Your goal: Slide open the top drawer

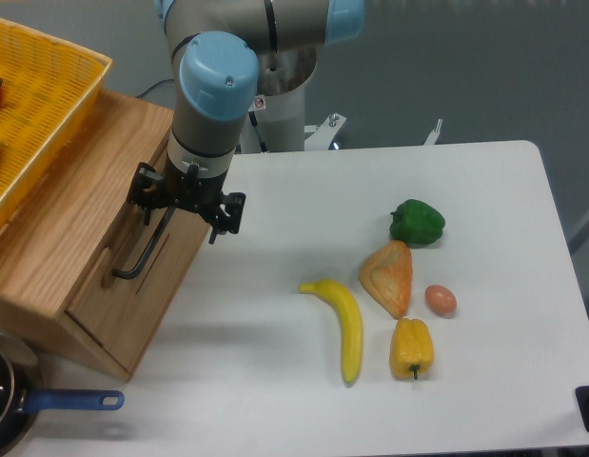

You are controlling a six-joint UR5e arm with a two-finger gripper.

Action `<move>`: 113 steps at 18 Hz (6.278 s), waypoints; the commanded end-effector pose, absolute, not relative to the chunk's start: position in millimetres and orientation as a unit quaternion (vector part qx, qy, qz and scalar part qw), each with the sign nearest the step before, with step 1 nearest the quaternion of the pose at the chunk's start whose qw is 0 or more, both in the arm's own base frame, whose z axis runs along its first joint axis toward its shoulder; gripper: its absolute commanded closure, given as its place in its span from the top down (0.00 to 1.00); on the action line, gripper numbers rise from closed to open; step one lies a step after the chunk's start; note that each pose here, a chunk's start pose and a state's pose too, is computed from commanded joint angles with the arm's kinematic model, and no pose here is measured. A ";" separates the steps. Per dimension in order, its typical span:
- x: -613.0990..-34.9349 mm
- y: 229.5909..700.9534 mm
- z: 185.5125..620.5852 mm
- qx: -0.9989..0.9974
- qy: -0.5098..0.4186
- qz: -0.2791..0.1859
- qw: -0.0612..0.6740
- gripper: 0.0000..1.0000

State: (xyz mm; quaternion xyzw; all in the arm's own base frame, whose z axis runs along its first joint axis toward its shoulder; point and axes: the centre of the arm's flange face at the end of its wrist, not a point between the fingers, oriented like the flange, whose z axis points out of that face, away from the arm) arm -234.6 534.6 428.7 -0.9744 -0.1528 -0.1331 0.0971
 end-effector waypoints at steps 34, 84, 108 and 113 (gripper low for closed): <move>-241.0 535.4 418.7 -0.978 -0.153 -0.117 0.080 1.00; -330.0 498.1 424.8 -0.975 -0.183 -0.089 0.089 1.00; -357.4 479.0 428.3 -0.975 -0.191 -0.074 0.090 1.00; -361.5 476.7 428.2 -0.975 -0.190 -0.073 0.090 1.00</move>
